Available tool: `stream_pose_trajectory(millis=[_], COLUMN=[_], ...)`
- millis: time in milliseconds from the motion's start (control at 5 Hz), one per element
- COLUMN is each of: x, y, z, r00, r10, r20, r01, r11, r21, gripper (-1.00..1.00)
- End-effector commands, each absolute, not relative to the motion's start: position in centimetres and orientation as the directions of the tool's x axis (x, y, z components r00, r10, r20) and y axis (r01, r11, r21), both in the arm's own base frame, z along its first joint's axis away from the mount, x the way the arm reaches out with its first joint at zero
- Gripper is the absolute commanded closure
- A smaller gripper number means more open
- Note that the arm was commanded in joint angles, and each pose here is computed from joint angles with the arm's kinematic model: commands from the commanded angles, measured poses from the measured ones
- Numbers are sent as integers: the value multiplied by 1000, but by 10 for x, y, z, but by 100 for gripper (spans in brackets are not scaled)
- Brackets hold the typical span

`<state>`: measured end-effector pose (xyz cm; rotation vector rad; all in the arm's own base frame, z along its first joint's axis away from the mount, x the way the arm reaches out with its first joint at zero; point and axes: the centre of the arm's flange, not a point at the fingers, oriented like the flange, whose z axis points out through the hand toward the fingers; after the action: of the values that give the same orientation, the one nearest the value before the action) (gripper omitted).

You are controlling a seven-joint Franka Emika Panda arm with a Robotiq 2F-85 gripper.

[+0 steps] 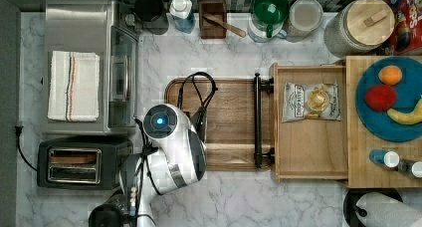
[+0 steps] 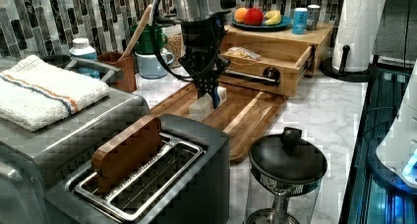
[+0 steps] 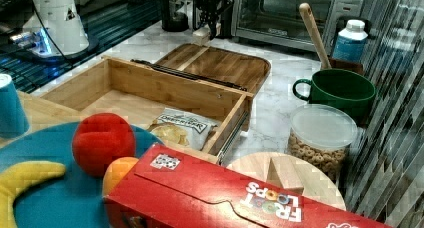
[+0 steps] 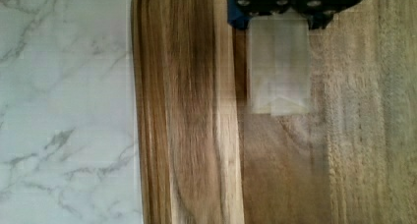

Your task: Place the butter on the board.

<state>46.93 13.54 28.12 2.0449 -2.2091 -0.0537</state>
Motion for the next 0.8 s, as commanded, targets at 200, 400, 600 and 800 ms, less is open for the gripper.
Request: stream_pose_trajectory(millis=[200,400,600,800], x=[449,447,445,445], y=[175,175,173,177], z=[254,250,248,239], r00=[-86,-89,-99,-110], r10=[-992,-992,-993,-991], r20=[88,92,67,75], r01=[-988,-987,-988,-989], r11=[96,101,106,117], r21=[119,126,109,95], gripper=[100,100,-100,-100])
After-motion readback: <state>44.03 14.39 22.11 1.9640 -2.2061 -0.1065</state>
